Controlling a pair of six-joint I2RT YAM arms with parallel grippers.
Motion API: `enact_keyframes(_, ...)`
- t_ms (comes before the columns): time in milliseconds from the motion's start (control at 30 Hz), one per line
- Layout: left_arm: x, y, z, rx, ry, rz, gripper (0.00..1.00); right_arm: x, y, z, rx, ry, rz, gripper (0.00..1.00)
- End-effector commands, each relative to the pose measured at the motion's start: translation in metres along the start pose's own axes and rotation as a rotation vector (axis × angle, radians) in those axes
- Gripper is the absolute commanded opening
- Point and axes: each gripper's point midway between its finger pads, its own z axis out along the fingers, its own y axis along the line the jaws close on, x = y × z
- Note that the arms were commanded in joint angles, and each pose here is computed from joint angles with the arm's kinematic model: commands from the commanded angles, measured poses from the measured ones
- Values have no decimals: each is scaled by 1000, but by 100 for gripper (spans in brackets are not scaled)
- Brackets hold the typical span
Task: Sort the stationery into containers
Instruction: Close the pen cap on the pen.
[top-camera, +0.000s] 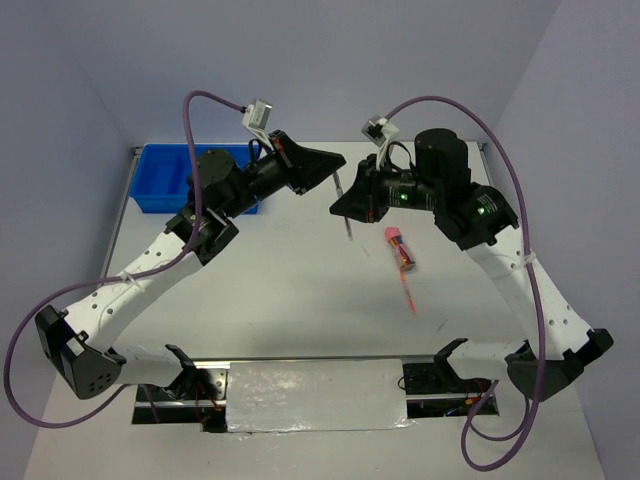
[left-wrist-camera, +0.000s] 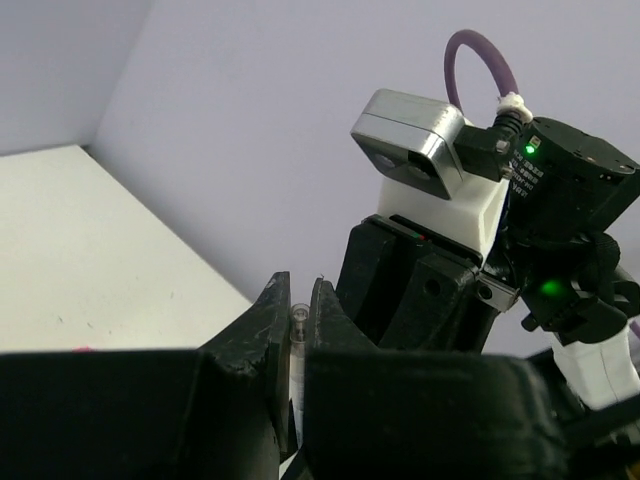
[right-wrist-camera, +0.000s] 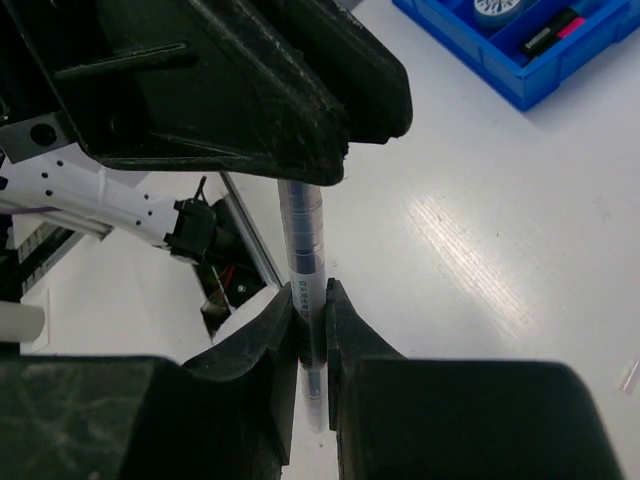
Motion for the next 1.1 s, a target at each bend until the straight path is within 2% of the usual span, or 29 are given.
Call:
enact_keyframes(0,134,-15,-25,37,427,-176,0,-135,23,-30,-5,-424,-238,0)
enact_keyframes(67,149,-20,-30,51,450,-189,0,-153,30,-39,-15,-458,-259,0)
enact_keyframes(167,156,-24,-34,40,462,-186,0,-153,26,-30,-23,-436,-245,0)
enact_keyframes(300,117,-13,-33,-53,390,-104,0,-113,25,-24,-76,-368,-211,0)
enact_keyframes(333,90,-11,-29,-77,326,-61,2,-90,16,-14,-86,-319,-182,0)
enact_keyframes(367,84,-3,-31,-118,323,-53,28,-81,14,-14,-88,-306,-159,0)
enact_keyframes(400,67,6,-29,-145,284,-33,36,-64,17,-14,-103,-287,-145,0)
enact_keyframes(500,34,3,-24,-120,206,-19,67,-43,19,-17,-107,-259,-111,0)
enact_keyframes(533,29,0,-23,-102,193,-17,72,-38,18,-18,-104,-254,-101,0)
enact_keyframes(667,17,-10,-20,-32,145,-28,72,-19,16,-22,-92,-231,-76,0)
enact_keyframes(700,11,-17,-17,6,118,-18,71,-16,17,-22,-95,-227,-74,0)
enact_keyframes(1067,39,-17,-8,128,184,-78,50,-15,18,-19,-108,-219,-40,0)
